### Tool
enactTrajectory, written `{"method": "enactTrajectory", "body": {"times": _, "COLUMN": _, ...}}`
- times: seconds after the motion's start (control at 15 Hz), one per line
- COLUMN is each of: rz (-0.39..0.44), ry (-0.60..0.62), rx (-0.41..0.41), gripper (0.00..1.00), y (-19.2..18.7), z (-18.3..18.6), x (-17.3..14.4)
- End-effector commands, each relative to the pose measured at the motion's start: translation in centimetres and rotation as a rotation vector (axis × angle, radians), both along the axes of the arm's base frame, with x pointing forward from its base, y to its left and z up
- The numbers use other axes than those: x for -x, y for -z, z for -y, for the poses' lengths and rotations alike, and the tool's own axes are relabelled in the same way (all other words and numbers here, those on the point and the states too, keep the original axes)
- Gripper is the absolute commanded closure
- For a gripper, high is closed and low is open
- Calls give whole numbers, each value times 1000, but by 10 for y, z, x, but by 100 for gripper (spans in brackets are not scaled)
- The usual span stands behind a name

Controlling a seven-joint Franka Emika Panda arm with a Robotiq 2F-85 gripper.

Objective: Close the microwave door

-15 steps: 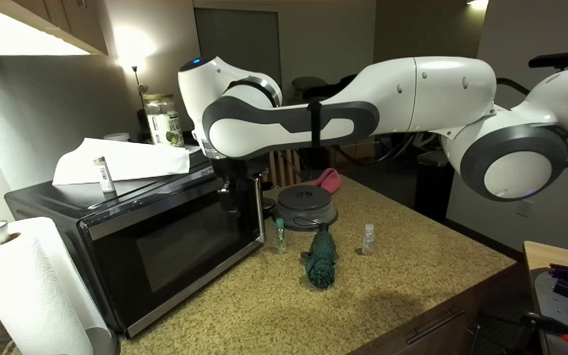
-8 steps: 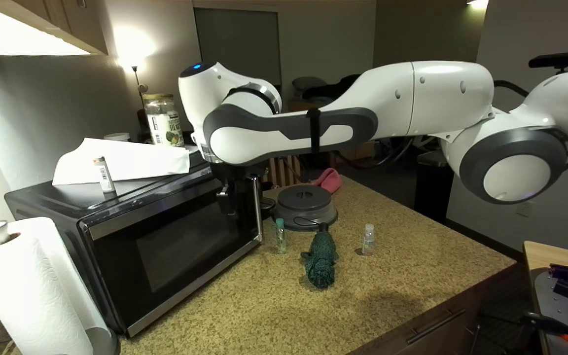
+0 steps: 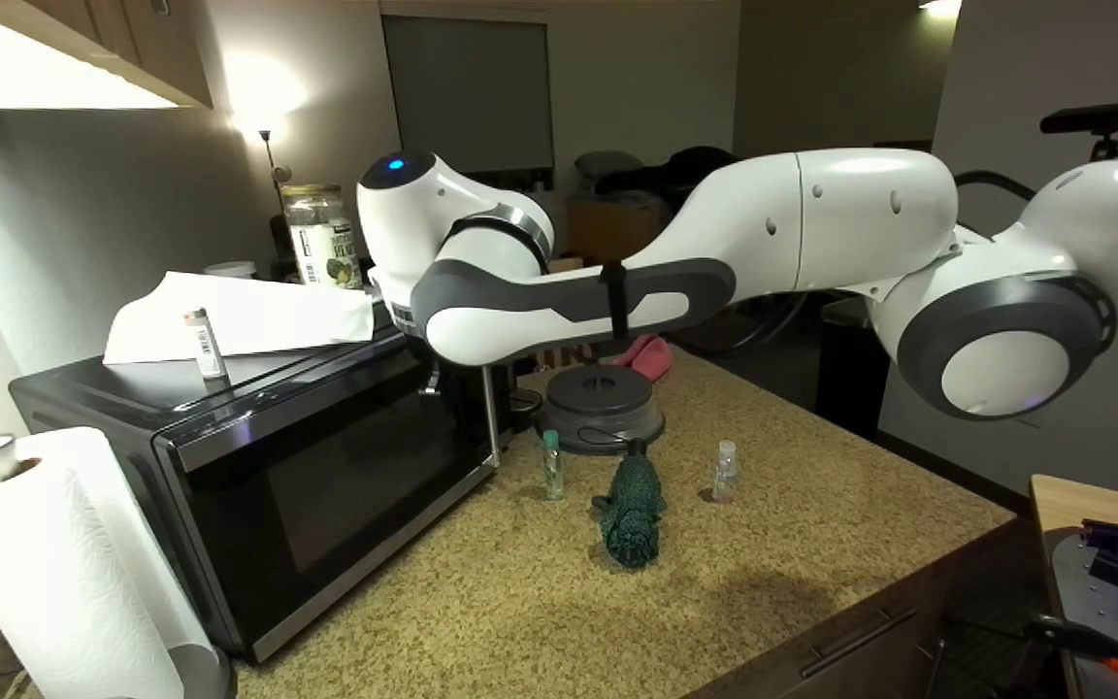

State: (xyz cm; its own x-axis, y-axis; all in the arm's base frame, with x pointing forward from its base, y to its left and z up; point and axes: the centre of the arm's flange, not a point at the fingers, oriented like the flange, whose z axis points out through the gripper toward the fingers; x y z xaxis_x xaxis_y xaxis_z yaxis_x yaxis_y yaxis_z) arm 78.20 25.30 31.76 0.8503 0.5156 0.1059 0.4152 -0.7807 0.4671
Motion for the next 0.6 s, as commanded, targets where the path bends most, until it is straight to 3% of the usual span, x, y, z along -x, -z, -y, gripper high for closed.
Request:
{"method": "enactTrajectory", "body": {"times": 0.0, "rz": 69, "ry": -24, "rx": 25, "gripper": 0, "y": -2, "z": 1, "x": -27}}
{"method": "enactTrajectory", "body": {"times": 0.53, "rz": 124, "ry": -67, "rx": 60, "gripper": 0, "y": -3, "z": 0, "x": -43}}
